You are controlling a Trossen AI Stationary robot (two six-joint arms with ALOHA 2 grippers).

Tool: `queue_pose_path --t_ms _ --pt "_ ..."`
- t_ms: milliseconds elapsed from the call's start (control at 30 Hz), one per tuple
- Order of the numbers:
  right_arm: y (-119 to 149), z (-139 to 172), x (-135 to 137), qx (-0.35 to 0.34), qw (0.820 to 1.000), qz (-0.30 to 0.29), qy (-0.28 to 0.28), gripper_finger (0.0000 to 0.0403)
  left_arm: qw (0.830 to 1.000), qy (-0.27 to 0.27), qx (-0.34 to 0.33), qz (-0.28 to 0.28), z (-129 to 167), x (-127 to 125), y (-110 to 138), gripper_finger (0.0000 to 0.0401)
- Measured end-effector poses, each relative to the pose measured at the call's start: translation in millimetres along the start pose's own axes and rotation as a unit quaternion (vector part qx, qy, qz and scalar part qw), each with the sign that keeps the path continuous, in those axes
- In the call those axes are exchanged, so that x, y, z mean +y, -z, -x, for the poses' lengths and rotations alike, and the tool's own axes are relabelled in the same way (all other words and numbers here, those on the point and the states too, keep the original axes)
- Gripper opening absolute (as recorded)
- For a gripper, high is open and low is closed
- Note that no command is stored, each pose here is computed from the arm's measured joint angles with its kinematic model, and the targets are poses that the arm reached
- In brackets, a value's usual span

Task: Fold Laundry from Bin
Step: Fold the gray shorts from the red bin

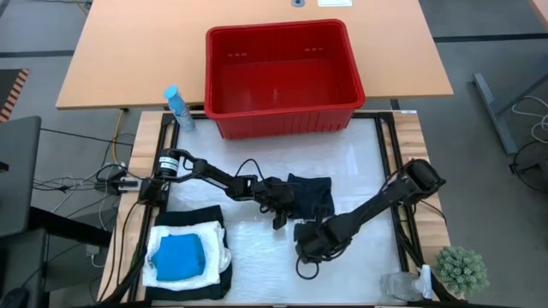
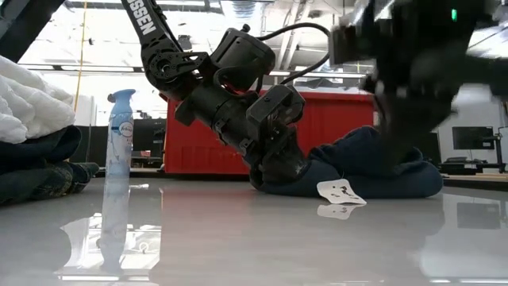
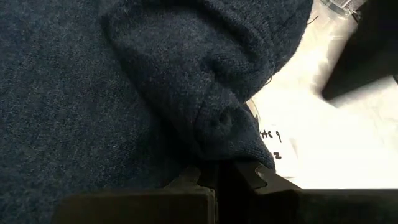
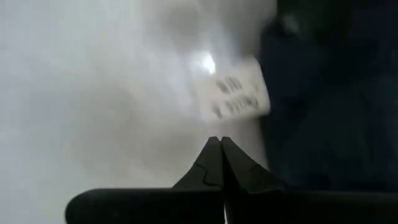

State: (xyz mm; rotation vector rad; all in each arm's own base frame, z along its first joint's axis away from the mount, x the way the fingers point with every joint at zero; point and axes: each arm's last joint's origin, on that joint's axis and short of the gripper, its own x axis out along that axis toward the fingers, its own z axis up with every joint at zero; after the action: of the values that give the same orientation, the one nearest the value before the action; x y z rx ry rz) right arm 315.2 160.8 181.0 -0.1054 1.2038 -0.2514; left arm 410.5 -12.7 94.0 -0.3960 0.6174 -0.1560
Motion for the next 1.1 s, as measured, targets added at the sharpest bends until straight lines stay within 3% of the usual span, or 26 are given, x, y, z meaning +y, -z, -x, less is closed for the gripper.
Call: queue_pose_path --t_ms 200,733,933,1100 --pt "17 -17 -27 0.057 0.997 -0.001 0.047 0.0013 1.0 -0.001 0.003 0.001 0 0 0 0.0" --pt "-11 5 -126 0.02 0.996 -0.03 0.077 0.0016 1.0 -0.003 0.005 -0.011 -1 -4 2 0.0" --pt "-14 11 -135 0.002 0.996 -0.039 0.077 0.0014 1.0 0.0 0.005 -0.01 -1 -4 2 0.0" --pt "-9 45 -134 -0.05 0.995 -0.066 0.056 0.0013 1.0 0.004 0.003 0.008 0 -5 0 0.0"
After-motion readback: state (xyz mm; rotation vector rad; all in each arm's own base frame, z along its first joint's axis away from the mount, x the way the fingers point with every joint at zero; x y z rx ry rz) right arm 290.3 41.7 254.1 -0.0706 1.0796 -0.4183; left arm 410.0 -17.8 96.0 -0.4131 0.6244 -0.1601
